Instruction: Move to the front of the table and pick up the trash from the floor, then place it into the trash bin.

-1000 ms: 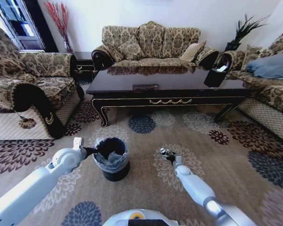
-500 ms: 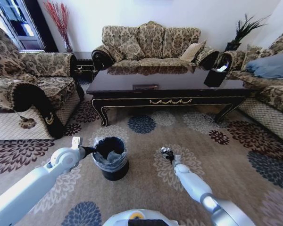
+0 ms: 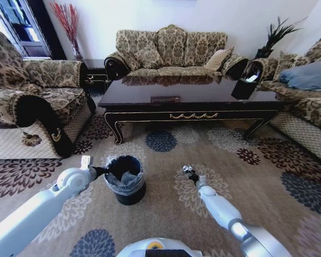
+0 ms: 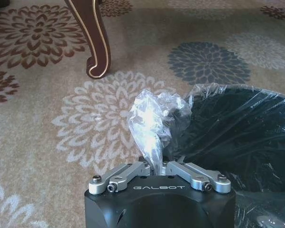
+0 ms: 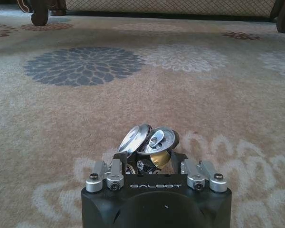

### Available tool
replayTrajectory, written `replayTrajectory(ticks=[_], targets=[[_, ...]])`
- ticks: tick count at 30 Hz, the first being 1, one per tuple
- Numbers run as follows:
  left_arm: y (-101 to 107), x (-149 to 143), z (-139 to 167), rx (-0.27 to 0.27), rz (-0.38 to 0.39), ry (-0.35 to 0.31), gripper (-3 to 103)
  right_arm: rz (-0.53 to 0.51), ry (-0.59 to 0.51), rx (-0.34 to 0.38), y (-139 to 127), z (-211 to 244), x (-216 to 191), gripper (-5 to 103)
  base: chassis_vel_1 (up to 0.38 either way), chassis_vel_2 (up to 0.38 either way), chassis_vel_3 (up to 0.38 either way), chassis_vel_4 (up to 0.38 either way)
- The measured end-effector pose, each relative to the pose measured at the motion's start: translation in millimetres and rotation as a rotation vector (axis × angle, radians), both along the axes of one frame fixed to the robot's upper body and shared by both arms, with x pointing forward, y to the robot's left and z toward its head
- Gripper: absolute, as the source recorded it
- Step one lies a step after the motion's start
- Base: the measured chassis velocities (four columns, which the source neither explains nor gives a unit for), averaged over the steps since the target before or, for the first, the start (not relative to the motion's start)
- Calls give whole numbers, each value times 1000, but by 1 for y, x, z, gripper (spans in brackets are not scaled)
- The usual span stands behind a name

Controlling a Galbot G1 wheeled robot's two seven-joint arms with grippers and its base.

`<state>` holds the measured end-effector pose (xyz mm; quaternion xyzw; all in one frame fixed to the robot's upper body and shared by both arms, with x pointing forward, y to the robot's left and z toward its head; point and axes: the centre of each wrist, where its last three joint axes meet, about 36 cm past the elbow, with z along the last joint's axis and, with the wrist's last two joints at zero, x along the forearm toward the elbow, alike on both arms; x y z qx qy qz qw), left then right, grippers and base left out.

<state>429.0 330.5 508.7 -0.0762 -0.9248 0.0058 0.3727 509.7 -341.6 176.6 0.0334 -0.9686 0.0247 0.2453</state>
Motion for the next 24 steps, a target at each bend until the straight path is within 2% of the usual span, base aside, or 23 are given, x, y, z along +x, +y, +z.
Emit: replayTrajectory(ticks=[4,9,12,13,14,16,19,21,22,24], targets=[[-1,-2,1,-2,-5,-1,4,-7,-5,6,-4,1,-6,48,0,0,0,0],[-6,-1,2,-2,-19,-7,4,-20,-8,-2,-24,13,-33,44,0,0,0,0],[-15,4,0,-14,-39,-4,4,-21,-45,18,-38,46,-54,28,0,0,0,0],[-18,6,-1,-16,-40,-4,4,-17,-53,26,-39,53,-57,23,0,0,0,0],[-18,6,-1,-16,-40,-4,4,-17,-53,26,-39,53,-57,23,0,0,0,0],[-24,8,-4,-27,-45,-1,4,1,-78,39,-38,72,-64,12,0,0,0,0],[-27,7,-7,-30,-47,3,4,3,-85,43,-37,76,-65,7,0,0,0,0],[-28,3,-10,-23,-49,10,4,0,-89,36,-37,75,-63,-1,0,0,0,0],[-27,1,-11,-19,-48,13,4,2,-92,17,-38,71,-60,4,0,0,0,0],[-26,1,-10,-16,-48,12,4,4,-94,8,-38,69,-58,4,0,0,0,0]])
